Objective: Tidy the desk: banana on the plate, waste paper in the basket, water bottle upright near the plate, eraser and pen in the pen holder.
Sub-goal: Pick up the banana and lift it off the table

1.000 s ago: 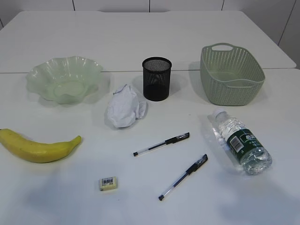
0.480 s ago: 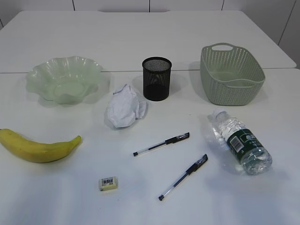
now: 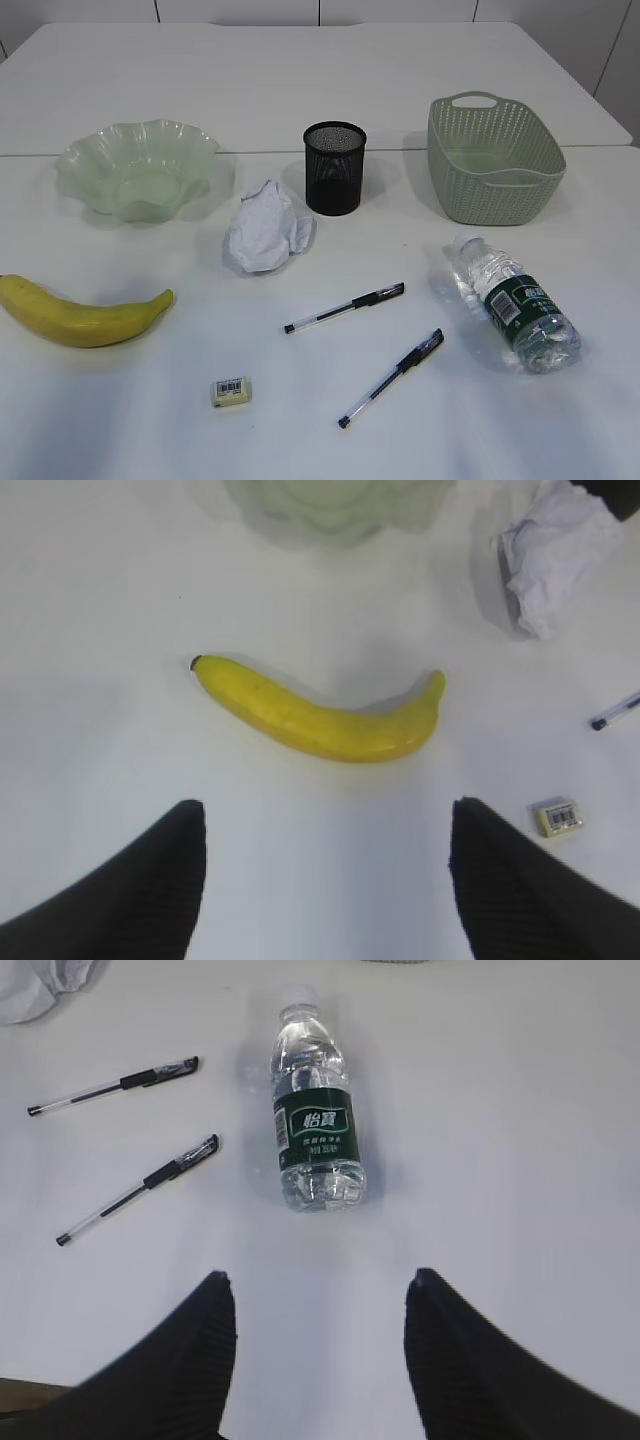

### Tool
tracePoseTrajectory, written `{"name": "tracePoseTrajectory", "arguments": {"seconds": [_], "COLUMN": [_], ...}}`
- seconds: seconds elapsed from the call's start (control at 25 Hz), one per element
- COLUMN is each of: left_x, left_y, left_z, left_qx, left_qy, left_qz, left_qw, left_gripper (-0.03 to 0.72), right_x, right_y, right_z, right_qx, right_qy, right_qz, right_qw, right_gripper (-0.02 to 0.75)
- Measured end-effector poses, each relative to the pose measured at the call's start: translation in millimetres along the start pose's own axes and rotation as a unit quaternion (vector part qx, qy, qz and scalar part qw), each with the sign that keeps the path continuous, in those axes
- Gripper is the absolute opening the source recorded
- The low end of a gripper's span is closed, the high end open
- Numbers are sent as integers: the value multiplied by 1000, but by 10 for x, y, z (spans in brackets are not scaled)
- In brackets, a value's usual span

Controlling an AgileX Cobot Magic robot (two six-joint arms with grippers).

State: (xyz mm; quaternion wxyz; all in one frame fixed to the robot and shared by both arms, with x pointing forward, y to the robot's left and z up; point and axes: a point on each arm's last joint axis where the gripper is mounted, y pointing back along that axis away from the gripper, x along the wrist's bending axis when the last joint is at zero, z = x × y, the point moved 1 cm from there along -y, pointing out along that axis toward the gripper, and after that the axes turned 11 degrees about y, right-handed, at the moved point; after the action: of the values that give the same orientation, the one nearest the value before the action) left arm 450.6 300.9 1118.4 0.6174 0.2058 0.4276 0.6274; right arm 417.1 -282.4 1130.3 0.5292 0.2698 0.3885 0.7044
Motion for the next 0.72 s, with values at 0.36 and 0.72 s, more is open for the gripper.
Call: {"name": "tracePoseTrajectory", "arguments": {"seconds": [0.36,0.72], "left_x": [97,161], "left_y": [-622,-963], "left_z": [98,141], "left_qx": [82,106], "left_qy": [14,21], "left_qz": [21,32], "left_qw": [996,994], "left_gripper": [543,542], "right_x": [-28,-79], "right_y": [-188,-430], "right_z": [73,141], "right_qx": [25,57], "right_qy": [-7,-12], "right_qz": [14,22], "right_qw": [1000,998], "right_gripper": [408,407]}}
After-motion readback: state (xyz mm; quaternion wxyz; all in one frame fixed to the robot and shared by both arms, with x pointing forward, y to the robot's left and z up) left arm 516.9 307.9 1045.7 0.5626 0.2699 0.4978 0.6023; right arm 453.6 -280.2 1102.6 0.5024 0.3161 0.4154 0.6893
